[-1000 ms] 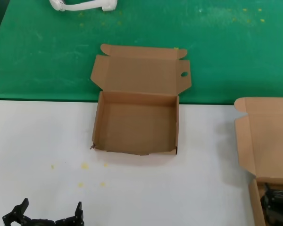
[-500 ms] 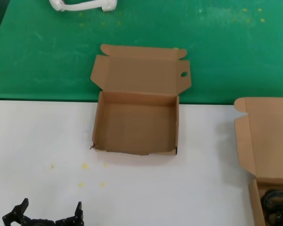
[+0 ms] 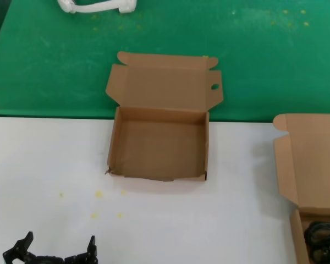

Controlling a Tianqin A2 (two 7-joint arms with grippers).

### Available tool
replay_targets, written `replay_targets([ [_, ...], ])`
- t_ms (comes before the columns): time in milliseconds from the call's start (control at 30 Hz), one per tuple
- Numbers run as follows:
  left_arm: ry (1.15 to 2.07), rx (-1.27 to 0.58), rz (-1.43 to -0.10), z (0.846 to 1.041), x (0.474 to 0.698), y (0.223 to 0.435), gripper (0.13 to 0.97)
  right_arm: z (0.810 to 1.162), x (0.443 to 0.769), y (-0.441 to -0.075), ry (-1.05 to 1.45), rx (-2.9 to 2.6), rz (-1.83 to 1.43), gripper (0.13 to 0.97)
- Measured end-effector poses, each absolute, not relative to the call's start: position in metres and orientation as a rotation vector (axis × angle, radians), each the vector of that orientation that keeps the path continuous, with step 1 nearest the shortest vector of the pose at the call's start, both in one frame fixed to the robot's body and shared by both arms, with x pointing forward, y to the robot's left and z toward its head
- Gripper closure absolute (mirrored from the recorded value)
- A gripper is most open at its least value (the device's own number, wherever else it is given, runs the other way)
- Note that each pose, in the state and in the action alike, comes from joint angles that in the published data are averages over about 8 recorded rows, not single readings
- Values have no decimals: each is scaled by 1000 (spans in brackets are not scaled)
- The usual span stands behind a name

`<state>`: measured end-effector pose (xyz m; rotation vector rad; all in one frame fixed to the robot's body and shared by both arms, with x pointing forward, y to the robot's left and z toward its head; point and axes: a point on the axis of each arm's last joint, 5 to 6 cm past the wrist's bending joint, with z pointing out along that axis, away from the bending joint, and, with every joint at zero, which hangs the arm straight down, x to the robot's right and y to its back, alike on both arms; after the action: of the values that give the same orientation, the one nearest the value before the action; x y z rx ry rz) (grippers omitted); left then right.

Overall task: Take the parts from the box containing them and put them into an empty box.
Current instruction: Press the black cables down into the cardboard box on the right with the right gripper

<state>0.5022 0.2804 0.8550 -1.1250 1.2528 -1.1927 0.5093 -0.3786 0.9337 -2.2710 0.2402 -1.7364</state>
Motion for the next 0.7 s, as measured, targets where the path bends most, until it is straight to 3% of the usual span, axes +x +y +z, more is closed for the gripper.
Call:
replay_targets([
  [700, 1253, -1125, -1193, 855, 502, 280, 132, 981, 526, -419, -166, -2392, -1557, 130],
])
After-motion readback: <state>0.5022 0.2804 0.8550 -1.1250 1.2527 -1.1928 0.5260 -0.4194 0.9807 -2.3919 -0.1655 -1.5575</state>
